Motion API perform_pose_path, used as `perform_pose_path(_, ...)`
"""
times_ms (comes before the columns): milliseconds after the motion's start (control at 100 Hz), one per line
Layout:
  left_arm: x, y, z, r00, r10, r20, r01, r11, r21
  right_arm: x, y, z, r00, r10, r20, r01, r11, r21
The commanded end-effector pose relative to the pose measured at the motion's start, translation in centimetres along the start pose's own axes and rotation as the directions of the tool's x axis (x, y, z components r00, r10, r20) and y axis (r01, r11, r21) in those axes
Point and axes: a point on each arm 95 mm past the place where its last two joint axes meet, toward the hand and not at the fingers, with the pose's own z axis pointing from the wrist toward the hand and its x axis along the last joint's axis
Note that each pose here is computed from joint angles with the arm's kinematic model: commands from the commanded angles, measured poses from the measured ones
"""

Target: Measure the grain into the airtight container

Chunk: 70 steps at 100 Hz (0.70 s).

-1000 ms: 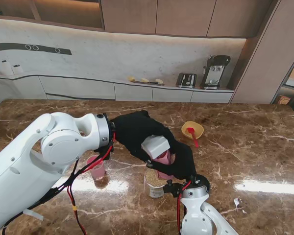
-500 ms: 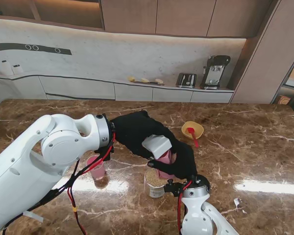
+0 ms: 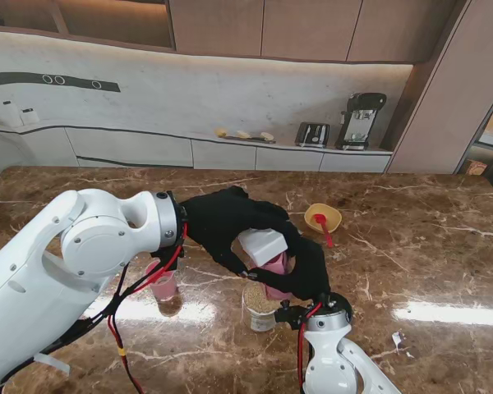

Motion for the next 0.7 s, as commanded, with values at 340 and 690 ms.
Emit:
perform_pose_path(340, 0.07, 0.28, -1.01, 0.969, -0.147, 0.2, 0.126, 0.985, 0.117, -0.04, -0.2, -0.07, 1.0, -0.014, 0.001, 0.014, 1.0, 0.004)
perform_pose_path(690, 0.82, 0.11, -0.68, 0.961, -0.142, 0.237, 0.128, 0.989, 0.075, -0.07, -0.27, -0.05, 1.0, -0.022, -0.003, 0.022, 1.0, 0.008)
